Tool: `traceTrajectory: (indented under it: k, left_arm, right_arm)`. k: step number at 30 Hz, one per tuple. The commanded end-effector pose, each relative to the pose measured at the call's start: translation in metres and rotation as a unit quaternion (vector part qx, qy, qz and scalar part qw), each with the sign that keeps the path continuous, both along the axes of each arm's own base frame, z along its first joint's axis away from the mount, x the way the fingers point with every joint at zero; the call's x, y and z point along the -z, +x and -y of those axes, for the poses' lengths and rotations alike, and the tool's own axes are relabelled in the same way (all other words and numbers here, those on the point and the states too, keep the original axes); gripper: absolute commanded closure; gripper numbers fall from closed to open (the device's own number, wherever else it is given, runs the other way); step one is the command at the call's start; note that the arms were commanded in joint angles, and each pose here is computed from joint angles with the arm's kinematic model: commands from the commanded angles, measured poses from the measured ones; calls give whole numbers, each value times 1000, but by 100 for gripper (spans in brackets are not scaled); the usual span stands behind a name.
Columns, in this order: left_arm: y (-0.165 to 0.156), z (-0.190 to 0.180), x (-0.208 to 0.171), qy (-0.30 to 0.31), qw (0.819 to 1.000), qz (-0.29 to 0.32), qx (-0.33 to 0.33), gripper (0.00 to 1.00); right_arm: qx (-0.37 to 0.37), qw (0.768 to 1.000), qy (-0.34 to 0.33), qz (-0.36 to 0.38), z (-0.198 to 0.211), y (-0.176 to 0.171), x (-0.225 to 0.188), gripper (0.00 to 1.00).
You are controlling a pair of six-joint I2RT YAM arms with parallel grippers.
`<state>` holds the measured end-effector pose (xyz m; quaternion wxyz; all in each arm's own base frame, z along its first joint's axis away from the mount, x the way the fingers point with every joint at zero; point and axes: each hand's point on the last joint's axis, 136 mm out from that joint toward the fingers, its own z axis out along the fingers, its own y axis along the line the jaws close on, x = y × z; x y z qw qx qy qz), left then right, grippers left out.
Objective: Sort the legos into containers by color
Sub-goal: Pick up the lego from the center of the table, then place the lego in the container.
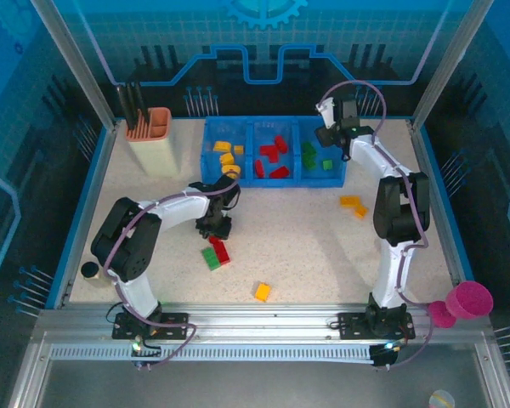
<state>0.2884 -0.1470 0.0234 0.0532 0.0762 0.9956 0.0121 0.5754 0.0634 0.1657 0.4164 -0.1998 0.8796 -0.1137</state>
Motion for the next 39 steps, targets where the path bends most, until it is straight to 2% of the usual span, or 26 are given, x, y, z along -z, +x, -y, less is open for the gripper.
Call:
traceTrajectory:
  k: [1, 8, 13, 19, 23, 27, 29, 33, 36, 39]
  left_arm:
    - [25, 22, -55, -26, 998, 53, 15, 76]
    - [101, 75, -163, -87, 975, 196, 55, 77]
    - [154, 108, -190, -113, 955, 262, 75, 77]
    - [209, 139, -181, -115, 944, 295, 92, 77]
    - [237, 148, -164, -112, 943, 302, 88, 76]
    - [259, 154, -148, -116, 943, 301, 77, 76]
    - [268, 157, -139, -119, 943, 301, 73, 76]
    - [280, 160, -122, -115, 945, 300, 67, 75]
    - [286, 154, -111, -93, 946, 304, 68, 74]
    - [290, 150, -104, -88, 947, 303, 63, 73]
  right_arm:
    - [1, 999, 9, 41, 5, -9, -33, 31]
    - [-5, 998, 54, 36, -1, -56, -38, 30]
    - [-75, 993, 75, 43, -36, -107, -33, 31]
    - [-140, 988, 54, 42, -79, -160, -20, 30]
    - [-169, 981, 91, -17, -105, -197, -1, 30]
    - [-189, 975, 108, -47, -122, -237, 20, 30]
    - [-192, 970, 137, -63, -131, -257, 27, 30]
    - [-211, 960, 171, -64, -150, -289, 36, 30]
    - [-219, 957, 184, -53, -160, -307, 42, 24]
    - [-227, 948, 205, -84, -169, -322, 49, 15]
